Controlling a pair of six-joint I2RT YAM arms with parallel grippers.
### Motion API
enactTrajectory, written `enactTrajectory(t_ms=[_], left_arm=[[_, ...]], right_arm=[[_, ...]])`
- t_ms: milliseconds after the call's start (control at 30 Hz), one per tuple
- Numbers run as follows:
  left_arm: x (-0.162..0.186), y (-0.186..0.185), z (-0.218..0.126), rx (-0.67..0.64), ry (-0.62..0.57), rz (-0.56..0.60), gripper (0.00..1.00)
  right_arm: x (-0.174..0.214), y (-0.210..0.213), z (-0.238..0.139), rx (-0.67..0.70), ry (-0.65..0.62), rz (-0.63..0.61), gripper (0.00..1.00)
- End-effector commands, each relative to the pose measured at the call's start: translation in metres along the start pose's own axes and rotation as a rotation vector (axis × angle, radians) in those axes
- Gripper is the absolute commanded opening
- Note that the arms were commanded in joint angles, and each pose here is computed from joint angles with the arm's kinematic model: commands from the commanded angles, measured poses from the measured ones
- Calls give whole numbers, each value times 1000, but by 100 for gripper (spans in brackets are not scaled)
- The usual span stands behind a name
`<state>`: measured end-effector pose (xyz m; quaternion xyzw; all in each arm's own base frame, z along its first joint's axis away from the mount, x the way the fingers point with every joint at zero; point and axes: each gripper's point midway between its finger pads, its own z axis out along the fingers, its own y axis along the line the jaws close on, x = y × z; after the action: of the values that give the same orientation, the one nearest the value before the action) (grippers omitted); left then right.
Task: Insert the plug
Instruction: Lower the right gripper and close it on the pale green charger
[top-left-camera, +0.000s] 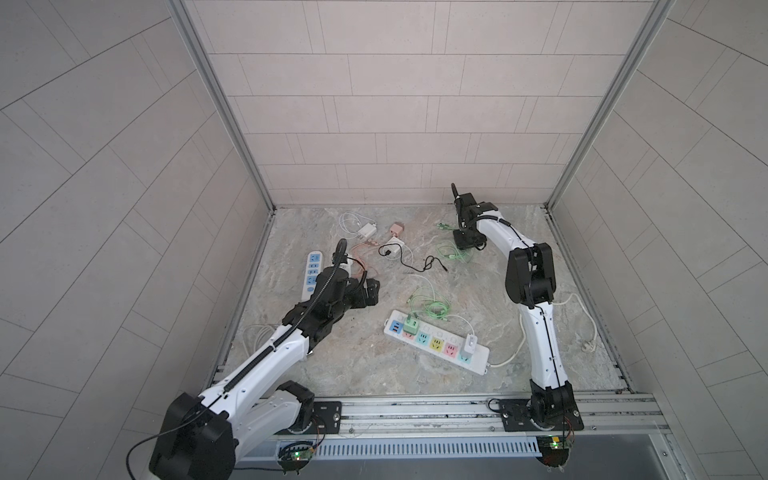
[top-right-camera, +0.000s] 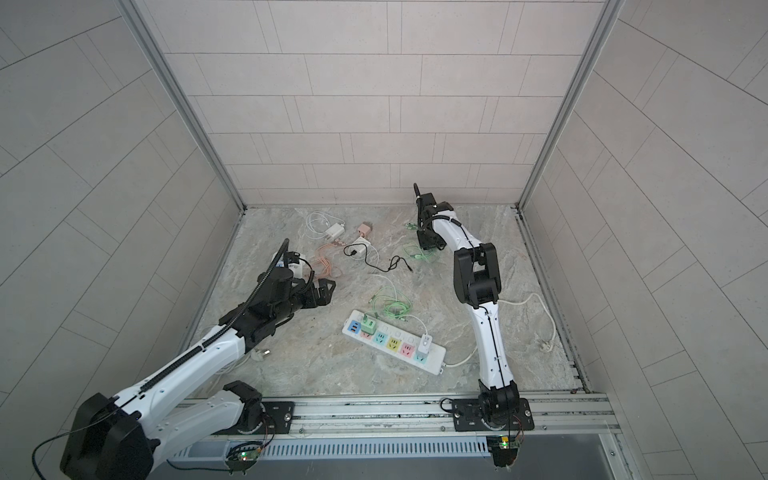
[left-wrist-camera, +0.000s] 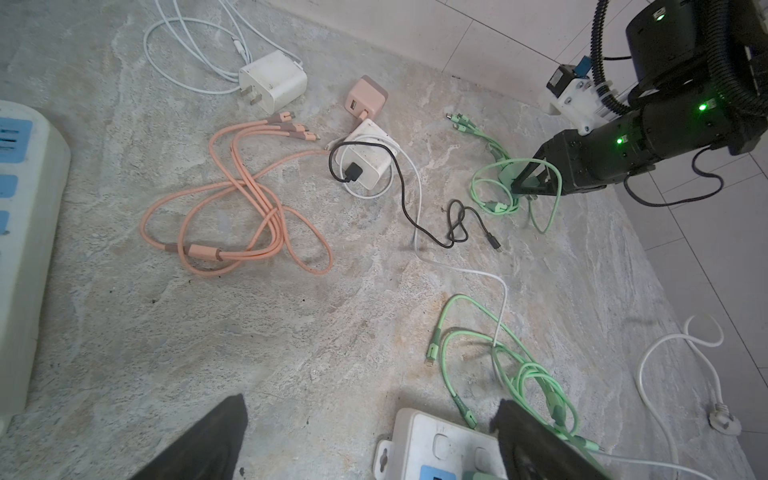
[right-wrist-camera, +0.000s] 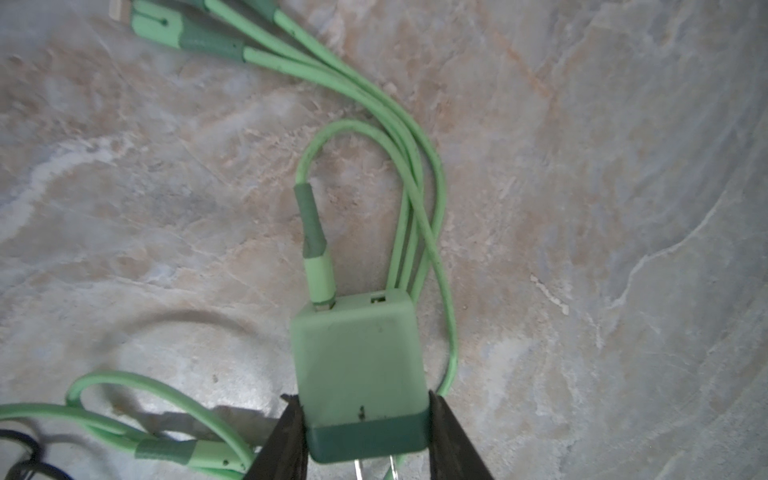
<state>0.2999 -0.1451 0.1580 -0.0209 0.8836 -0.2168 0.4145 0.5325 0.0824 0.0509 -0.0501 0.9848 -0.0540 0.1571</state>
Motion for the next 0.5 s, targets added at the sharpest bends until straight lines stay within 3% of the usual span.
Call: enactTrajectory(t_ms=[0,233,467], left_arm=[[2,1,-7,3,6,0,100],[-8,-7,-26,33,-23,5,100],[-15,-28,-31,134,-32,4,100]], right_arm=[[-8,4,-40,-59,-73,33,10],[-18,14,-118,-178,-282,46,10],[5,49,-170,-351,-421,45,11]])
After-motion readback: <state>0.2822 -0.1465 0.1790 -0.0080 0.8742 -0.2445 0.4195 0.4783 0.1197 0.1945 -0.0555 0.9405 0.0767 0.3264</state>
